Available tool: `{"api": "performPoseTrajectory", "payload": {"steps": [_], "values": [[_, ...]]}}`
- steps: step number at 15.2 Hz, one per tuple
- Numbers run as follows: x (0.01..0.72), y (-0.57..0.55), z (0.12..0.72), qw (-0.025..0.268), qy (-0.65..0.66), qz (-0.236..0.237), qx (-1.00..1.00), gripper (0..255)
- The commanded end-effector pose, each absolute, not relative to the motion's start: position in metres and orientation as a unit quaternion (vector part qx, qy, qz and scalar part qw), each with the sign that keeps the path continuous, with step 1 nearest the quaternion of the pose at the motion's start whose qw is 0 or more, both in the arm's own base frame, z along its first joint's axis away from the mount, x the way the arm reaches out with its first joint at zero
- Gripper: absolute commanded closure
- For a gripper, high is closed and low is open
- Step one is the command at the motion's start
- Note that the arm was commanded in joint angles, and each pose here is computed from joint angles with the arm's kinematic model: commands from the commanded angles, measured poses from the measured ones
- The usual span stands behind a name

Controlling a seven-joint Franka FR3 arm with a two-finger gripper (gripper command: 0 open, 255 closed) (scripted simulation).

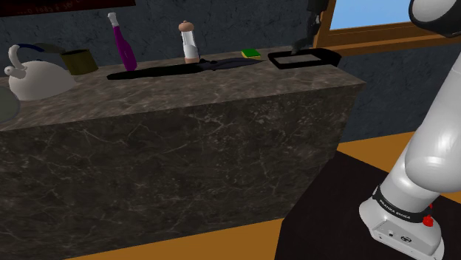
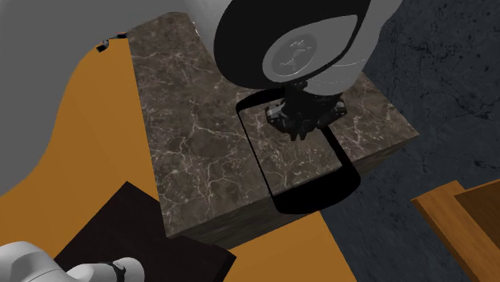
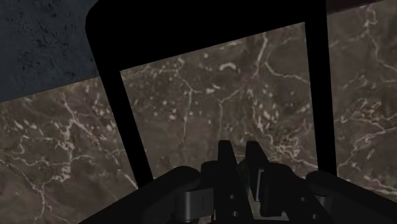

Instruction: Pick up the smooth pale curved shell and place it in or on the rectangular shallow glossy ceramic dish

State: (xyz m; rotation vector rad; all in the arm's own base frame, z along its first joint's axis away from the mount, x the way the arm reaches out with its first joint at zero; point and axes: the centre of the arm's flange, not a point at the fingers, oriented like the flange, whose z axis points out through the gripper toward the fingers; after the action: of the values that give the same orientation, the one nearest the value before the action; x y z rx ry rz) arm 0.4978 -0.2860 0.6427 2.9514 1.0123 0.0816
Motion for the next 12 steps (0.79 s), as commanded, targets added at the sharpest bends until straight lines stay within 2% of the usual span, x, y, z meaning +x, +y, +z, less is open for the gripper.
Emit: {"api": "performPoseTrajectory", "payload": {"steps": [1, 10, 11, 12], "values": [[0.4980, -0.2846, 0.6307, 0.010, 0.324, 0.026, 0.946, 255], [0.4980, -0.2846, 0.6243, 0.010, 0.324, 0.026, 0.946, 255], [0.4980, -0.2846, 0.6243, 0.010, 0.324, 0.026, 0.946, 0], [0.4980, -0.2846, 0.6243, 0.010, 0.324, 0.026, 0.946, 0]]}}
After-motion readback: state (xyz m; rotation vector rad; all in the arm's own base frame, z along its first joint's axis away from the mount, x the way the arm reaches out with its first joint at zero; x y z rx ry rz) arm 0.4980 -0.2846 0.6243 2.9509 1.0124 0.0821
